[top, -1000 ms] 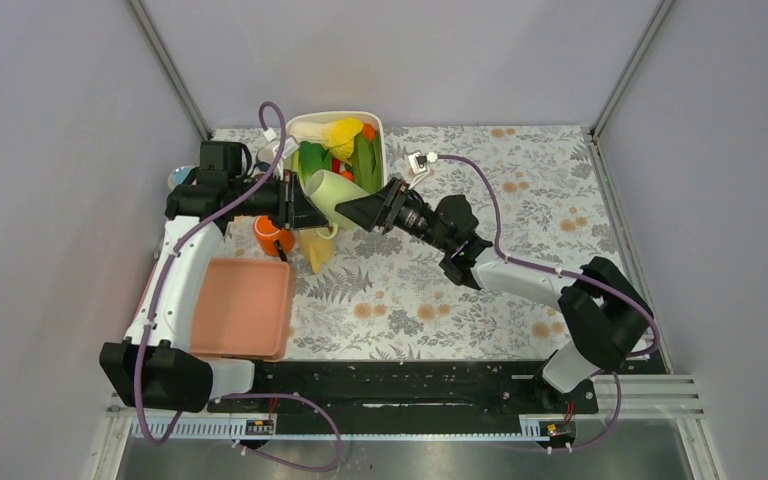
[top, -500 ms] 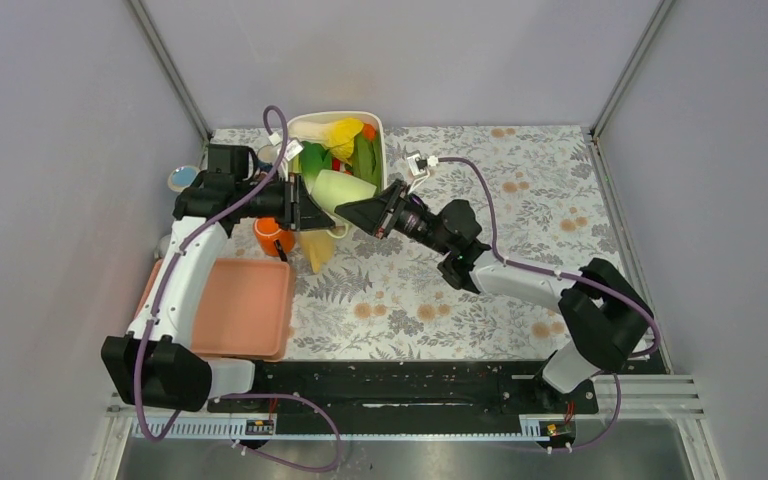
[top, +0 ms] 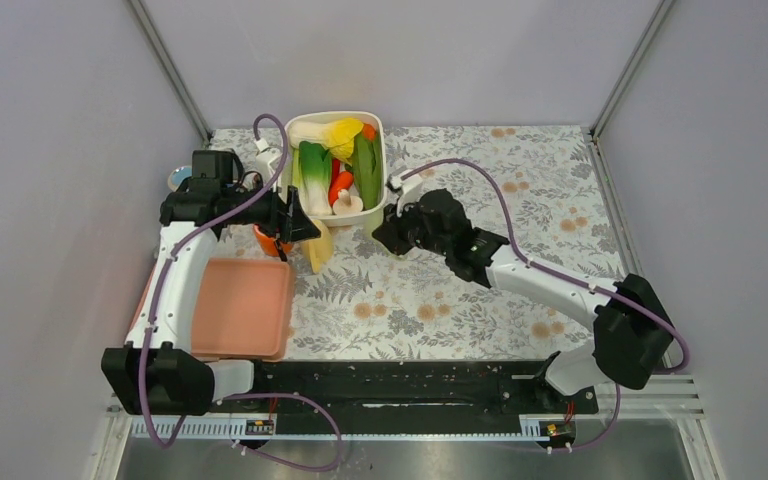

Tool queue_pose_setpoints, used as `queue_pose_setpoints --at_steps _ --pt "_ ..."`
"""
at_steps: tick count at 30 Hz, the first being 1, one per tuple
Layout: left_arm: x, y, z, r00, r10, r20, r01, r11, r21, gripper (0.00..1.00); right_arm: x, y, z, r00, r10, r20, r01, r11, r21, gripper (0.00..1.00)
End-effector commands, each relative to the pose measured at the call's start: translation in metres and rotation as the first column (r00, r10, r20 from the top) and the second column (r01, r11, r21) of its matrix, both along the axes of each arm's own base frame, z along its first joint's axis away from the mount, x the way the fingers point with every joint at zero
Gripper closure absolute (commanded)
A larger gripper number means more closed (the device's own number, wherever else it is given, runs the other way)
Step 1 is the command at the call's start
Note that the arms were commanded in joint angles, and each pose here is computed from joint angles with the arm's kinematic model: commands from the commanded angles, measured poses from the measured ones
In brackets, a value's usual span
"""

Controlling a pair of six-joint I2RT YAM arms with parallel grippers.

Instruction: Turn the mug right side up

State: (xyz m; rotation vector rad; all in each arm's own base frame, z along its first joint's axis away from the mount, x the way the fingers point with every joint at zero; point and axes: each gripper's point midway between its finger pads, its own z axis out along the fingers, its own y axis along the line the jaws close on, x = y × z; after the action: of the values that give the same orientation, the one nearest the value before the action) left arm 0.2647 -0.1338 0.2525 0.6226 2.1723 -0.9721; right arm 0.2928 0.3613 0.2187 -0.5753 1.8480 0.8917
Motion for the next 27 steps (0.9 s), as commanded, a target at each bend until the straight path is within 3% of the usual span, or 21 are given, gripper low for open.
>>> queue_pose_setpoints --at_steps 1,7,12,15,21,27 --pt "0.014 0.01 0.02 0.991 0.045 0.125 -0.056 0.995 0.087 0.21 -0.03 -0.003 0.017 0.931 0.269 0.248 -0.167 0.915 -0.367 1.0" --pt "0.015 -0.02 0.027 0.991 0.021 0.135 -0.04 0.99 0.138 0.07 -0.077 0.002 -0.011 0.701 0.613 0.363 -0.294 0.713 -0.637 1.0" --pt "0.002 -0.053 0.029 0.989 -0.042 0.143 0.016 0.984 0.175 0.02 -0.086 0.008 -0.006 0.595 0.685 0.42 -0.251 0.655 -0.713 1.0" --pt "-0.008 -0.071 0.03 0.982 -0.093 0.166 0.057 0.976 0.212 0.01 -0.088 0.012 -0.001 0.573 0.693 0.438 -0.247 0.655 -0.714 1.0" --pt "-0.001 -0.083 0.022 0.97 -0.086 0.228 0.0 0.936 0.353 0.03 -0.084 0.02 0.003 0.574 0.673 0.467 -0.227 0.678 -0.699 1.0" --pt "0.019 -0.074 0.007 0.953 -0.046 0.3 -0.114 0.863 0.492 0.24 -0.082 0.029 0.009 0.604 0.636 0.481 -0.224 0.715 -0.663 1.0"
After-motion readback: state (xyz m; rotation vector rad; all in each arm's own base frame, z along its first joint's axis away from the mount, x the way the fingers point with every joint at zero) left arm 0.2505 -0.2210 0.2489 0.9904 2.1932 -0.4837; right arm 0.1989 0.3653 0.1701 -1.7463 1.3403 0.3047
